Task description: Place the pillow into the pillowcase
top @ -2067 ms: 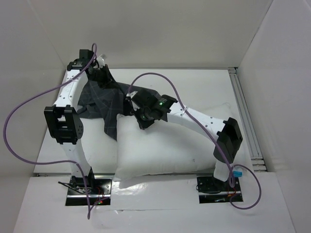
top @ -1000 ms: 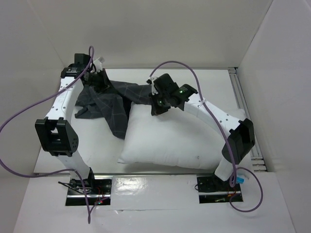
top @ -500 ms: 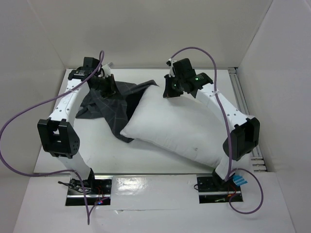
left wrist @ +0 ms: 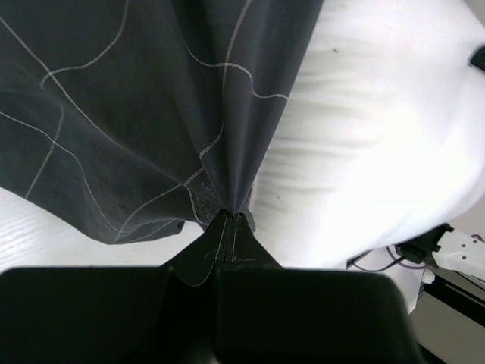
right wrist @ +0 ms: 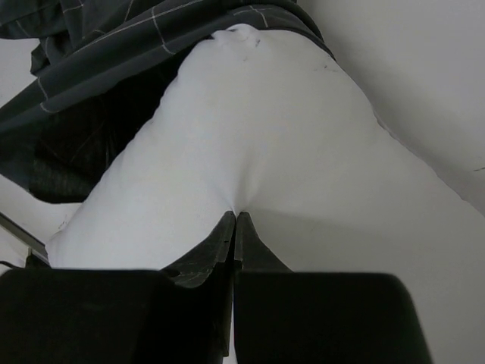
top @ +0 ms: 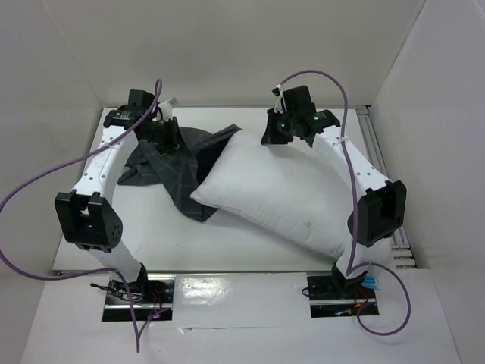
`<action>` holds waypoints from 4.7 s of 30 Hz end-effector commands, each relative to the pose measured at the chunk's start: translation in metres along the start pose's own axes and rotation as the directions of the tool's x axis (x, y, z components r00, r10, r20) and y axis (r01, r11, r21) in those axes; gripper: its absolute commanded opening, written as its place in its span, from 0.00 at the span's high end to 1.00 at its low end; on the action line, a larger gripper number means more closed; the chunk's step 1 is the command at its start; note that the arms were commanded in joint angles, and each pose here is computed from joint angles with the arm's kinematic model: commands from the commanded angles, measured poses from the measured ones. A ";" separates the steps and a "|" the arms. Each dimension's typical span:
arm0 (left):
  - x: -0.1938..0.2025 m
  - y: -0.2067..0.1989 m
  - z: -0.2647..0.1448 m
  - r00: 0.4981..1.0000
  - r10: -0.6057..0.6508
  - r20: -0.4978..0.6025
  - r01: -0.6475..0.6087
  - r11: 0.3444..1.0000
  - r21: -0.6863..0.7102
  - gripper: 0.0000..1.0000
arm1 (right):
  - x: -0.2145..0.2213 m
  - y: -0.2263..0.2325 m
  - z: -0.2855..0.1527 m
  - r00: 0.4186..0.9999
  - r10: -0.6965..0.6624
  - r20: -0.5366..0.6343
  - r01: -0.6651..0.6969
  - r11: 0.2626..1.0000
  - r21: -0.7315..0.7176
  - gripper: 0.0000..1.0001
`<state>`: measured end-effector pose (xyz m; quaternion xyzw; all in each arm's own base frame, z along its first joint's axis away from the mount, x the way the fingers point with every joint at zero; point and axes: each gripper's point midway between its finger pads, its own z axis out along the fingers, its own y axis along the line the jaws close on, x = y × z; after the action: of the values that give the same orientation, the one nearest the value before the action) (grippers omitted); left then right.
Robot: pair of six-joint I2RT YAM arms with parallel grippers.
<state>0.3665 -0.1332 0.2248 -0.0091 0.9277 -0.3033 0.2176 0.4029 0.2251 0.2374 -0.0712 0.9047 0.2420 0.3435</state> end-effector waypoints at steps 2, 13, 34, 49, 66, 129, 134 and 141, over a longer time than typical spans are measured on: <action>0.012 -0.020 -0.022 0.999 0.043 0.010 -0.043 0.998 0.046 1.00 | -0.029 -0.002 0.012 0.994 -0.010 0.104 0.011 1.000 -0.012 1.00; 0.034 -0.011 -0.031 1.000 0.017 -0.018 -0.017 1.000 -0.015 1.00 | -0.031 -0.019 0.029 0.989 0.057 0.139 -0.062 0.998 0.032 1.00; 0.070 -0.011 -0.049 0.999 0.024 -0.041 -0.027 0.997 -0.066 1.00 | -0.052 -0.046 0.050 0.925 0.298 0.235 -0.309 0.951 0.012 1.00; 0.090 -0.040 -0.058 0.996 0.033 -0.088 -0.029 0.998 0.053 1.00 | -0.044 -0.022 0.082 0.839 0.362 0.406 -0.446 0.885 0.135 1.00; 0.078 -0.070 -0.061 0.995 0.066 -0.072 -0.051 0.980 0.193 1.00 | 0.062 0.003 0.109 0.905 0.289 0.312 -0.378 0.883 0.278 1.00; -0.071 -0.067 0.071 0.997 0.072 0.005 -0.072 0.997 0.007 1.00 | 0.102 0.023 0.088 0.941 0.212 0.265 -0.288 0.911 0.294 1.00; -0.058 -0.096 0.099 0.996 0.078 -0.050 -0.072 0.991 0.112 1.00 | 0.104 0.034 0.092 0.945 0.204 0.257 -0.275 0.919 0.282 1.00; -0.051 -0.103 0.143 0.992 0.087 -0.091 -0.076 0.989 0.126 1.00 | 0.100 0.038 0.077 0.935 0.200 0.292 -0.283 0.918 0.278 1.00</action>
<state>0.4600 -0.2677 0.1858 0.0435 0.9326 -0.3078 0.1835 0.3857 0.3108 0.1602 0.1463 0.8556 0.1830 0.4616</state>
